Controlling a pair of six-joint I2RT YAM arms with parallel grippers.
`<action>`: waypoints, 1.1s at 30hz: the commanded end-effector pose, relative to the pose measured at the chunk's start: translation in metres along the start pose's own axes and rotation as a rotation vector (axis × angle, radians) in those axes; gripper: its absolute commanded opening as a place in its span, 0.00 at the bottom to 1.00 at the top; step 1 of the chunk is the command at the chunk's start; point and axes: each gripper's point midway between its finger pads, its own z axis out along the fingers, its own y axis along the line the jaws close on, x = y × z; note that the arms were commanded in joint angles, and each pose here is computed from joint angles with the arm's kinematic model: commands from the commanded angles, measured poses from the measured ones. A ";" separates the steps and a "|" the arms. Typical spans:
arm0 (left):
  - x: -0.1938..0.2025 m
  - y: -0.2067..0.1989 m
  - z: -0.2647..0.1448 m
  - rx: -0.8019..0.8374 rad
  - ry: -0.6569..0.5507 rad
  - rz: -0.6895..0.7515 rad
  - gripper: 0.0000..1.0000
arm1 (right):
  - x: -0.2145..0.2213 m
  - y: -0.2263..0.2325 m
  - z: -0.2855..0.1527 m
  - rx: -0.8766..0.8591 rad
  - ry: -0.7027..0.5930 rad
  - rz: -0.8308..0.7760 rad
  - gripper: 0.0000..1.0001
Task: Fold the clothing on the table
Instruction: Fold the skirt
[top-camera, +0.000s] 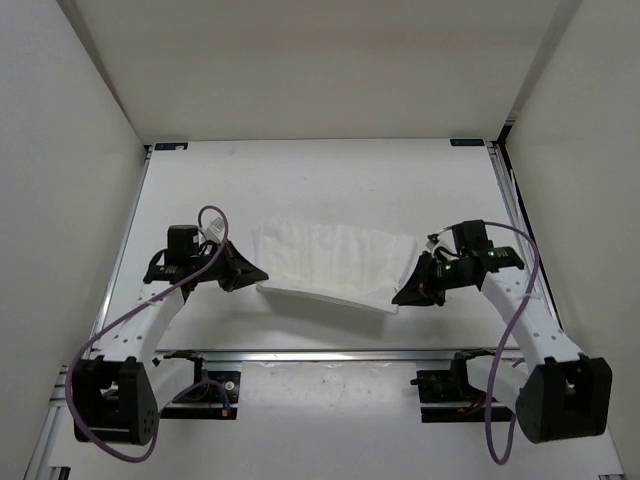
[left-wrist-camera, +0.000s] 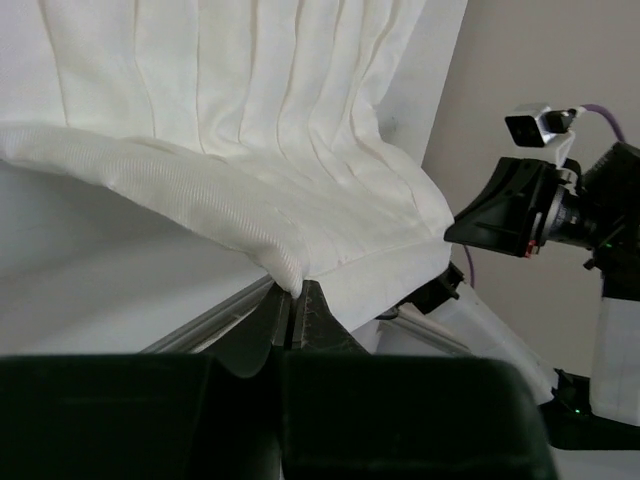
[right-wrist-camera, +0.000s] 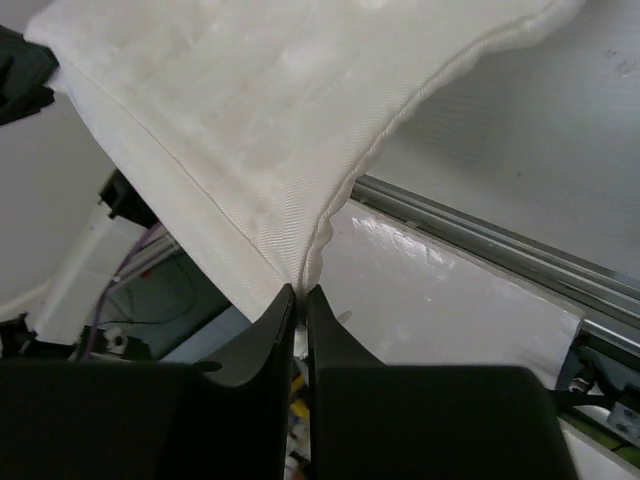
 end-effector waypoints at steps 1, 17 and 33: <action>-0.046 -0.010 0.002 0.002 -0.099 -0.016 0.00 | -0.038 0.006 -0.005 -0.032 -0.048 0.032 0.00; -0.205 0.032 0.102 -0.163 -0.277 -0.180 0.00 | -0.259 0.024 0.039 -0.247 -0.160 0.070 0.22; -0.297 0.078 0.107 -0.167 -0.508 -0.389 0.01 | -0.357 0.105 0.055 -0.277 -0.265 -0.204 0.36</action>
